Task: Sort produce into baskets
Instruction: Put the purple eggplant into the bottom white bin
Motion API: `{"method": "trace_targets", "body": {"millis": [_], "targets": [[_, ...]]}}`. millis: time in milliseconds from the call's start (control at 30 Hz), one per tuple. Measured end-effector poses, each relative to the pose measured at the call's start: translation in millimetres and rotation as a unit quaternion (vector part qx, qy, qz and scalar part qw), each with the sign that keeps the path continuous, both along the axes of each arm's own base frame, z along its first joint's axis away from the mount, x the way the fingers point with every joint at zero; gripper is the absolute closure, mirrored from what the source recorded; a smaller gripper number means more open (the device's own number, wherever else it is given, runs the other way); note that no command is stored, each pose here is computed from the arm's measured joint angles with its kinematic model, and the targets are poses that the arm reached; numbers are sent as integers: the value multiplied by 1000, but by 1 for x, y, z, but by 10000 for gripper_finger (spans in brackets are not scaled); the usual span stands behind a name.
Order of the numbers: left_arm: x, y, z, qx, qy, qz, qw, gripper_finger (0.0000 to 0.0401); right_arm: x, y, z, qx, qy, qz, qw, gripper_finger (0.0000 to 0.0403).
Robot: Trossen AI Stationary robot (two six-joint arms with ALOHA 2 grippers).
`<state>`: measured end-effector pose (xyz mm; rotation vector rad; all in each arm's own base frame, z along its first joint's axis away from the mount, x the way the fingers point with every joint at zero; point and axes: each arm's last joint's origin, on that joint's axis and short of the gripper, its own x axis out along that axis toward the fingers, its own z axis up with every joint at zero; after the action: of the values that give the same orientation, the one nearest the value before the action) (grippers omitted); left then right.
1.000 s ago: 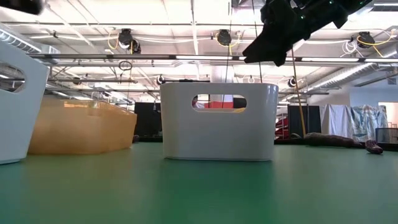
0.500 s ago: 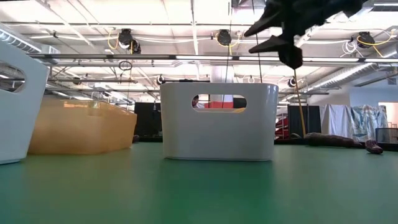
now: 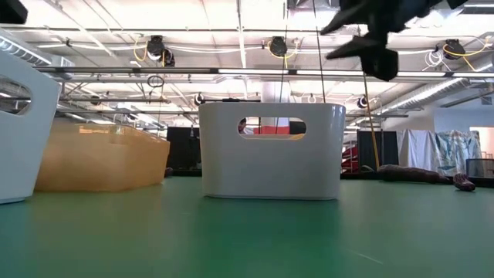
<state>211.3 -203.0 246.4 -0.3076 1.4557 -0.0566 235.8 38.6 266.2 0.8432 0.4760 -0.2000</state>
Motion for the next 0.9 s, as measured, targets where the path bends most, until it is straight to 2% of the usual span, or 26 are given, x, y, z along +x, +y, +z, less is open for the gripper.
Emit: {"method": "trace_targets", "body": {"millis": [133,233,300,400,500,600,700,833,900], "targets": [[16,15,12,-29,6,36,999,160,-7,-1,4,-16,80,5,997,248],[33,28,31,-47,-29,64,996,161,-17,-4,13,-40,150,-5,988,248],[44,36,43,-40,-64,78,994,161,-24,-9,21,-53,196,-26,979,248],[59,46,64,-18,-147,112,983,162,-40,-18,29,-43,278,-84,956,248],[72,55,78,20,-226,160,961,162,-56,-30,28,-54,356,-134,923,248],[83,63,88,42,-295,206,932,162,-67,-41,15,-70,417,-157,892,248],[92,72,92,41,-325,234,915,162,-71,-47,-3,-58,451,-157,877,246],[100,82,95,38,-339,229,912,162,-78,-49,-30,-34,488,-145,860,228],[101,86,95,40,-338,217,915,162,-81,-50,-43,-11,501,-136,855,211]]}}
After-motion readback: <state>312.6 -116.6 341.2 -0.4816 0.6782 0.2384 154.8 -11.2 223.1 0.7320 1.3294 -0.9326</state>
